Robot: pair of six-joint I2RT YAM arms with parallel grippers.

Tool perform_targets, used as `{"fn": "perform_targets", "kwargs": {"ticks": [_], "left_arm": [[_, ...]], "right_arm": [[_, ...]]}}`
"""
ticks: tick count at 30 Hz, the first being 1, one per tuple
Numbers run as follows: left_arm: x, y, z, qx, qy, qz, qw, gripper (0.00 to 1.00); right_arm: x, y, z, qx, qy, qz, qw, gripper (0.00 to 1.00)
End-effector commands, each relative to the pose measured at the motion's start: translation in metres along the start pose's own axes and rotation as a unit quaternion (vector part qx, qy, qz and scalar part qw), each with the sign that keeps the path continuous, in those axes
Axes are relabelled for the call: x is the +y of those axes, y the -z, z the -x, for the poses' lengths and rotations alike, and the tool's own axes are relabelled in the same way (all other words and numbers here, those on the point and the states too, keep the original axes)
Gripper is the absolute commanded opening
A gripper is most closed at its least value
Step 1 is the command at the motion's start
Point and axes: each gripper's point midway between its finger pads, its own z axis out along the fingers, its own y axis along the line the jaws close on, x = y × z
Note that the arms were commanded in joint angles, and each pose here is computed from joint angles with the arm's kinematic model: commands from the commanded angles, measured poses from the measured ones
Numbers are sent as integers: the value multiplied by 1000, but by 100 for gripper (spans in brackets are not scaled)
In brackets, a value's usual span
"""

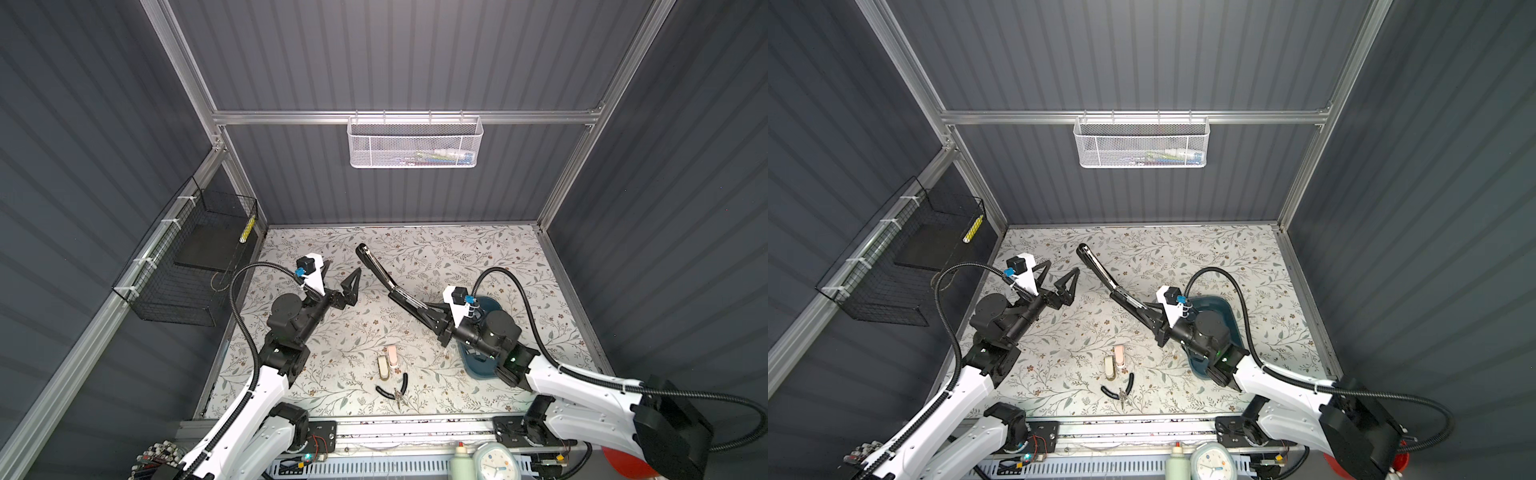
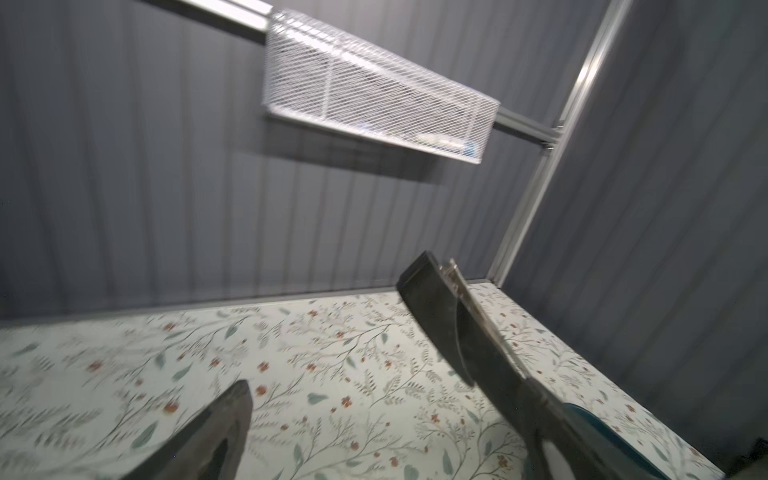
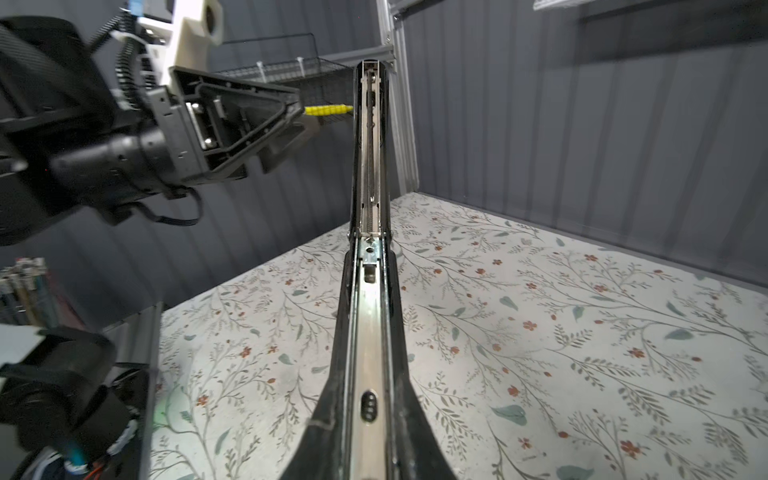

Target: Load the staples into the stapler

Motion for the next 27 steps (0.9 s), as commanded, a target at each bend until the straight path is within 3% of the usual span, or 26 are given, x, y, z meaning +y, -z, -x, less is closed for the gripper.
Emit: {"fn": "perform_targets", "kwargs": {"ticks": [1,6,15,21,27], "left_arm": [[49,13,-24,10,52,128,990,100],[60,14,-44,12,58,146,988,100],[64,23,-38,20,45,168,985,100],[73,38,-31,-7,43,194,980,100],[77,34,-36,7,39,206,978,100]], "right_arm": [[-21,-17,11,-15,16,-72,997,0],[-38,-33,-6,-19,-6,-119,993,0],[-60,-67,-52,6,-29,-165,986,0],[-72,-79,-78,22,-25,-191,981,0],[-82,-84,-98,25,-20,-212,977,0]]}}
